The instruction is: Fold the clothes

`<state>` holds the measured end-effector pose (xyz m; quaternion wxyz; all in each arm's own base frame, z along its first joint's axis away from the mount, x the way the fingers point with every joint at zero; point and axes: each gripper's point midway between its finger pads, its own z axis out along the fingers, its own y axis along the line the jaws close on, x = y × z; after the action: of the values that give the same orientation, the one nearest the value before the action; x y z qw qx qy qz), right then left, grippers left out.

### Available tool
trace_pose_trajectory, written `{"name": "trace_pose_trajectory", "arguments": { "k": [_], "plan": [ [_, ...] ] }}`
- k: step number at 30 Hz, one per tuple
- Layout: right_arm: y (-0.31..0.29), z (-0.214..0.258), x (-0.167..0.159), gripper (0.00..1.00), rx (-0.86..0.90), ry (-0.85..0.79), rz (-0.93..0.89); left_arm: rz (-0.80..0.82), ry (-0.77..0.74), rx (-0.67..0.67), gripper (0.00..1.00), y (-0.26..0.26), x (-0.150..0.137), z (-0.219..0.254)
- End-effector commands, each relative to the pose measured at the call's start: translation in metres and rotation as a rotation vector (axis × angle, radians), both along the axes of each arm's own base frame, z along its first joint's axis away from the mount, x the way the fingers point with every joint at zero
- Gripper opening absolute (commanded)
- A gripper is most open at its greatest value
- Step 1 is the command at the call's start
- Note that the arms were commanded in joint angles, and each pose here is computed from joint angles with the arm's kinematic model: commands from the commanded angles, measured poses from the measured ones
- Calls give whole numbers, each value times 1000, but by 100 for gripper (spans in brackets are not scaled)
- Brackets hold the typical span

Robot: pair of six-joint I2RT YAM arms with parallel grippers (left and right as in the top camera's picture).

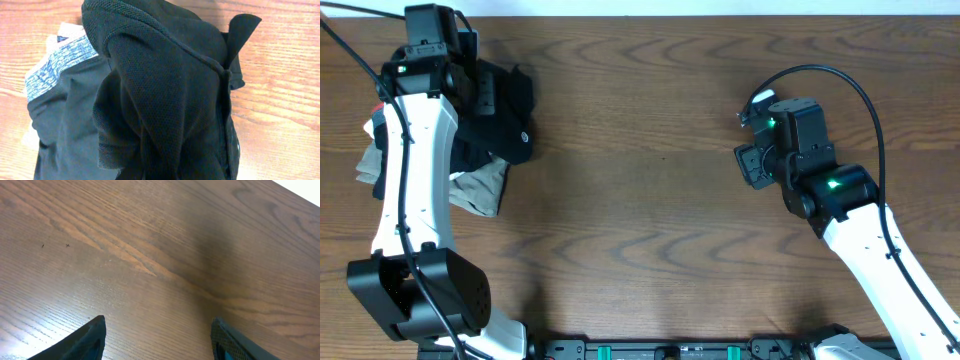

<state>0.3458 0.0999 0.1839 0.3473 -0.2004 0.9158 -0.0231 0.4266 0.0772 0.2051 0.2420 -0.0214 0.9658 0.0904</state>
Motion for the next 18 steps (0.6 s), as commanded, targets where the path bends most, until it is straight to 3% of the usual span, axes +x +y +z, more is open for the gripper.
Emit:
{"name": "trace_pose_trajectory", "arguments": {
  "k": [1, 18],
  "plan": [
    [-3, 4, 0, 65, 6, -9, -15, 2, -46, 31, 6, 7, 4, 18],
    [-3, 4, 0, 66, 6, -10, -14, -49, -49, -56, 6, -10, 6, 15]
  ]
}}
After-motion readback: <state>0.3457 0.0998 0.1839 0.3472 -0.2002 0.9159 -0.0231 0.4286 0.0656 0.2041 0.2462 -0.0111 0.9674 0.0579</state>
